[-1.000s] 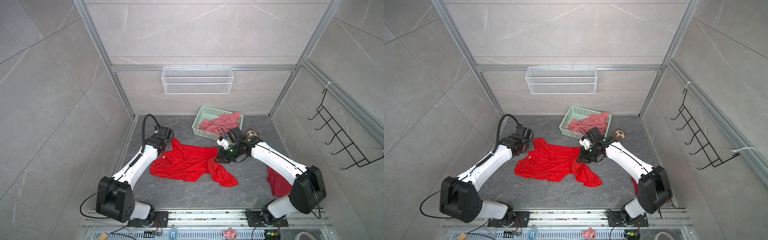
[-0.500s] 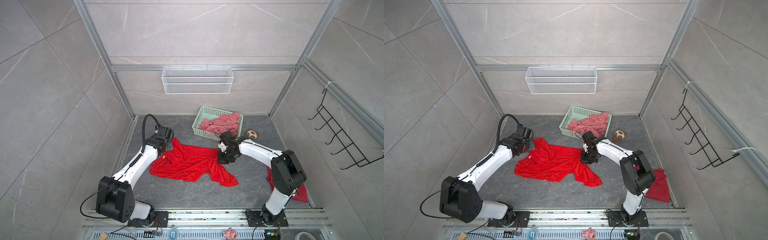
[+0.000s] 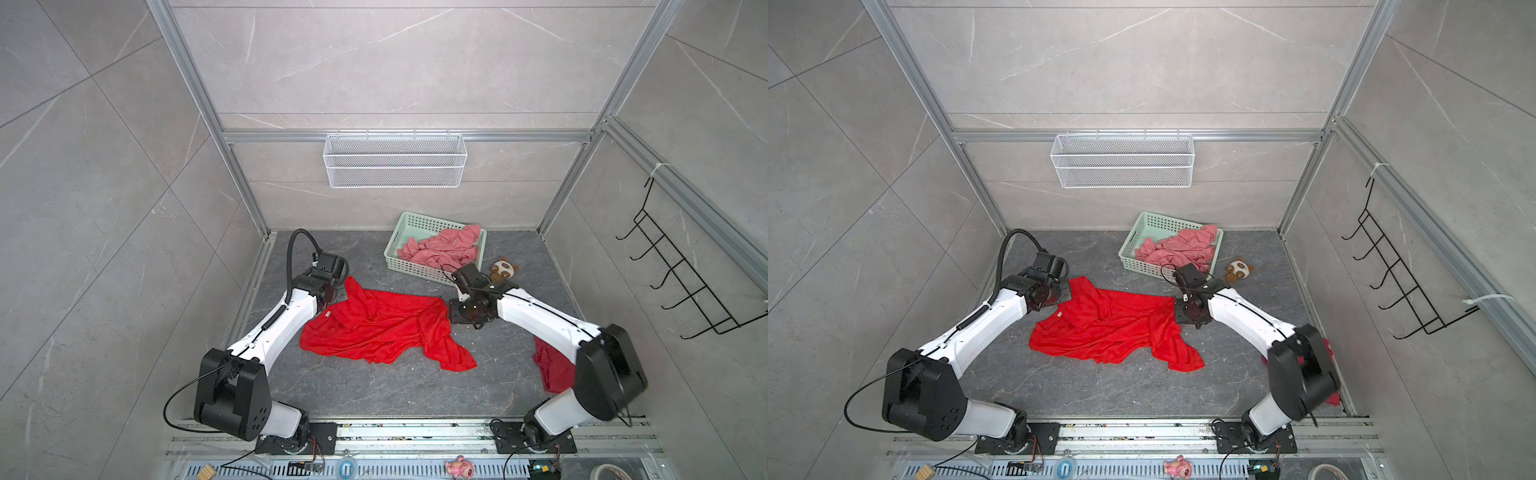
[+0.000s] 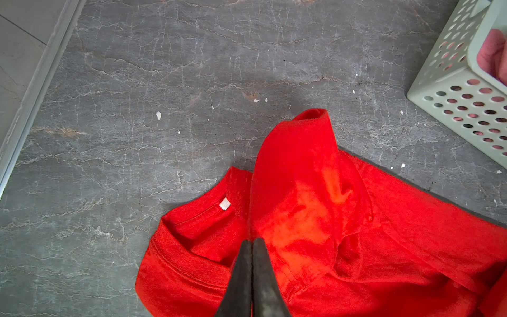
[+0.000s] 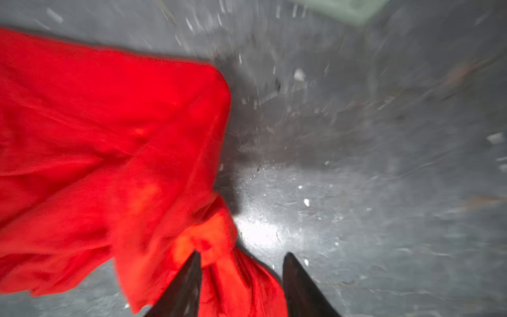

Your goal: Fold and stack the t-shirts

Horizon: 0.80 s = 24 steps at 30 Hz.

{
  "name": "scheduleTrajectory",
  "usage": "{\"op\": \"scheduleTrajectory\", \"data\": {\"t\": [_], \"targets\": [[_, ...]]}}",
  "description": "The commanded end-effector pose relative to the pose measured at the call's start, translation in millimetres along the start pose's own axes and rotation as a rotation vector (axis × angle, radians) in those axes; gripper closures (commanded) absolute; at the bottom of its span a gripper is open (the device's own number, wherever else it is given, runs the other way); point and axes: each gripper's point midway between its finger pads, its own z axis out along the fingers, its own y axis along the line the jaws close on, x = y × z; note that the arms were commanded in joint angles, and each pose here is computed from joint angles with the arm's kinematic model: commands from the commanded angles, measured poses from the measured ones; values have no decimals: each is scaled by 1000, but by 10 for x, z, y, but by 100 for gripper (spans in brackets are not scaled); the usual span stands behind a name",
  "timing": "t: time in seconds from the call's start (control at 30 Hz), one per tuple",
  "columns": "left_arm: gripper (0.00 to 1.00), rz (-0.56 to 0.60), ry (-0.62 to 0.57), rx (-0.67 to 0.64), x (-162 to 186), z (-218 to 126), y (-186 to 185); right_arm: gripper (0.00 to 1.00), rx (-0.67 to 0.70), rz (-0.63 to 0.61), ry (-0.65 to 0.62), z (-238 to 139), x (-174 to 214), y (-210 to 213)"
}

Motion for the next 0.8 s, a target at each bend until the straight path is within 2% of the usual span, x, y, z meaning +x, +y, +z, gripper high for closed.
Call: {"op": "scheduleTrajectory", "data": {"t": [0.0, 0.1, 0.17, 0.33, 0.77], "targets": [[100, -14, -47, 33, -186, -81, -74, 49, -62, -63, -97, -233, 49, 251], [100, -14, -45, 44, -185, -84, -94, 49, -130, -163, -111, -237, 255, 629], [100, -14, -44, 56, -187, -97, -112, 48, -122, -187, -106, -151, 367, 725], [100, -11, -48, 72, -163, -132, -115, 48, -90, -182, -93, 87, 519, 734], [100, -29, -70, 73, -136, -226, -49, 57, -47, -288, -22, 439, 660, 738]]}}
